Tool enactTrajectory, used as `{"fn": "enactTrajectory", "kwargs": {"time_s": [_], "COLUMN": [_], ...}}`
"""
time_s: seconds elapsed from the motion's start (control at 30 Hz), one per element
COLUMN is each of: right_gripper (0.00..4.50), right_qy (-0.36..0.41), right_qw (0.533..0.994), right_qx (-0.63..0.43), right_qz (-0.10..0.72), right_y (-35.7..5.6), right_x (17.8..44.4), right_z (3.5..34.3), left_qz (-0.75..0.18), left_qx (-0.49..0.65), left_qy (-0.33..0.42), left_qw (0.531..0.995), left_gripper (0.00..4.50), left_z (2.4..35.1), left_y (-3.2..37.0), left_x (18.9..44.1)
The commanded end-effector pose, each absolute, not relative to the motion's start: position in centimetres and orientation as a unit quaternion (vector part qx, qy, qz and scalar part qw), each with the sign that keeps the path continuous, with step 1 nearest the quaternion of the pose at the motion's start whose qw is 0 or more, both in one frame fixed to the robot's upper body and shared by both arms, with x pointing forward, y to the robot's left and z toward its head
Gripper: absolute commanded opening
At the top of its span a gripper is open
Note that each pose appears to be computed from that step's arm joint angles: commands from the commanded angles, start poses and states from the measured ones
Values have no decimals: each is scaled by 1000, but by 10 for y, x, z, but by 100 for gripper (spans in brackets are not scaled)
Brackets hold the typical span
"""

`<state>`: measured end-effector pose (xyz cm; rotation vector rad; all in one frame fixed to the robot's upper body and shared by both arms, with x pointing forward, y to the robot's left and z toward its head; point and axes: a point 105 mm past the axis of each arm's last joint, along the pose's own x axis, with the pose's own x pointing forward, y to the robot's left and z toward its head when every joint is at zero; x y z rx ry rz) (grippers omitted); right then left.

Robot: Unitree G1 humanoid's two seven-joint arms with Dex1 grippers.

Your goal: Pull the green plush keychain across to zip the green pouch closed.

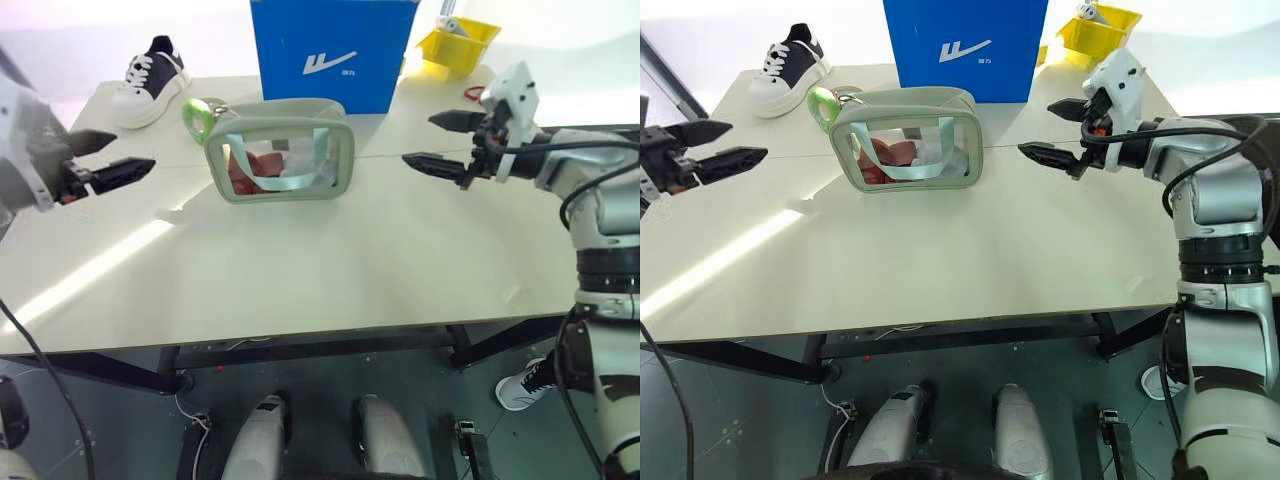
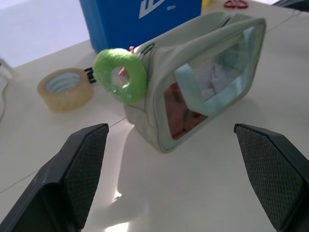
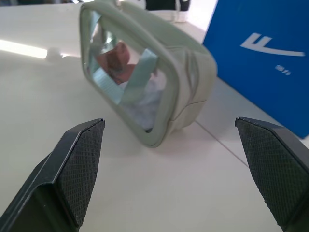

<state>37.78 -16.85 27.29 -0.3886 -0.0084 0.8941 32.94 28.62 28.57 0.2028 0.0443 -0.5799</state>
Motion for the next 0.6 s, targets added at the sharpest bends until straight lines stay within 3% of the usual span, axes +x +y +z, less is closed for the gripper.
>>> {"fn": "enactTrajectory", "kwargs": {"time_s": [0.03,0.47,0.6], "right_gripper": [450,450,450], "right_qy": [-30,-33,-39], "right_qw": [878,881,878], "right_qx": [-198,-212,-216], "right_qz": [435,423,425], "right_y": [-158,-159,-147], "right_x": [379,390,396], "right_z": [291,287,289], "left_qz": [-281,-279,-319], "left_qx": [110,116,122], "left_qy": [8,-1,4], "left_qw": [953,953,940], "left_gripper": [445,445,445], "left_z": [296,302,300], "left_y": [290,290,269], "left_x": [329,325,322]}}
